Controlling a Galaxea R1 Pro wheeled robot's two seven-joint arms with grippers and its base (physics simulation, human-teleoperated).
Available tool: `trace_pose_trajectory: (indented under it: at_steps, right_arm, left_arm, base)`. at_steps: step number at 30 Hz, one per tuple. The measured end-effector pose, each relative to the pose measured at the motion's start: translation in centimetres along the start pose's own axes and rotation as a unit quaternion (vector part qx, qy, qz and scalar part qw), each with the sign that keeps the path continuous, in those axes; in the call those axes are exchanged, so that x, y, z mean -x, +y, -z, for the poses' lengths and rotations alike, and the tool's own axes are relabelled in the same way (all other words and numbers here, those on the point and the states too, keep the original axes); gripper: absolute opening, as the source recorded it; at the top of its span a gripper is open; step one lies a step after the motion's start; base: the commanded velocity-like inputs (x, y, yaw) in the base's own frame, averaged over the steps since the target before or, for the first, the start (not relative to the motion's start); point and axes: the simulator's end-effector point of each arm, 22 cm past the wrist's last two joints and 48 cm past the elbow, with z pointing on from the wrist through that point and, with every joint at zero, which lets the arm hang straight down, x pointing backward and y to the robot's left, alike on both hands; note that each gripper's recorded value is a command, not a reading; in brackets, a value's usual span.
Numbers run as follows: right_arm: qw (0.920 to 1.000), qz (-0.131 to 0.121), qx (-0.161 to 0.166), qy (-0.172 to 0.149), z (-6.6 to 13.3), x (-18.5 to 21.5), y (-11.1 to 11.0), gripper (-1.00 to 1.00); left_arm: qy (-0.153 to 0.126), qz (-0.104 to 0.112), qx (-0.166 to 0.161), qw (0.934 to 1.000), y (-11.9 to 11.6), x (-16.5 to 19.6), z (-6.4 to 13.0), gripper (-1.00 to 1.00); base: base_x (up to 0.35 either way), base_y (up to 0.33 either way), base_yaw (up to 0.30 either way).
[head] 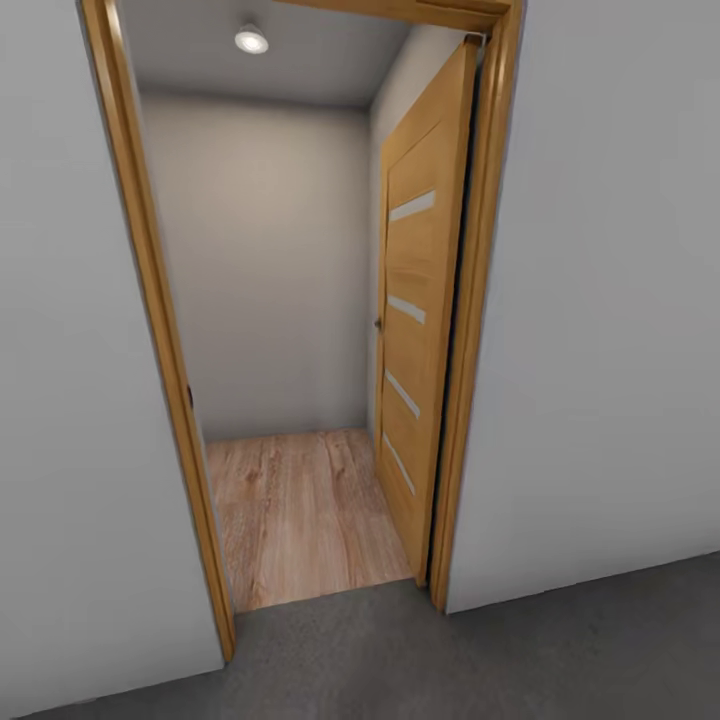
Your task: Move the two storage containers from the living room to the garage. In the garage, place one container on the floor and stack the other container on top of it (either order is fine).
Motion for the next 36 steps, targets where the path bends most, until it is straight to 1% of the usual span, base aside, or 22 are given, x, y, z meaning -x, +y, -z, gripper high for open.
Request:
trace_pose_trajectory:
  at_steps: [7, 11, 24, 28, 31, 36]
  right_arm:
    - [0.9999, -0.009, -0.005, 0.002, 0.00, -0.09, -0.22, 1.00]
    - [1.0000, -0.008, -0.006, 0.000, 0.00, -0.02, -0.28, 1.00]
    - [1.0000, 0.005, -0.001, -0.002, -0.01, 0.11, -0.05, 1.00]
    - [0.9998, 0.019, 0.002, -0.002, 0.00, 0.12, 0.13, 1.00]
    - [0.9996, 0.029, 0.003, -0.003, 0.00, 0.16, 0.17, 1.00]
    - [0.9994, 0.035, 0.003, -0.002, -0.01, 0.13, 0.17, 1.00]
  left_arm:
    - [0.000, -0.001, 0.000, 1.0000, 0.00, -0.01, 0.00, 1.00]
    - [0.000, -0.001, 0.000, 1.0000, 0.00, -0.01, 0.00, 1.00]
    - [0.000, -0.001, 0.000, 1.0000, -0.02, 0.01, 0.00, 1.00]
    - [0.000, -0.001, 0.000, 1.0000, -0.01, 0.01, 0.00, 1.00]
    - [0.000, -0.001, 0.000, 1.0000, -0.01, -0.01, 0.00, 1.00]
    - [0.000, -0.001, 0.000, 1.0000, 0.00, 0.01, 0.00, 1.00]
  base:
    - [0.320, 0.000, 0.069]
    - [0.320, -0.030, 0.011]
    - [0.320, -0.076, 0.001]
    - [0.320, -0.082, 0.009]
    - [0.314, -0.096, 0.131]
    - [0.306, -0.114, 0.239]
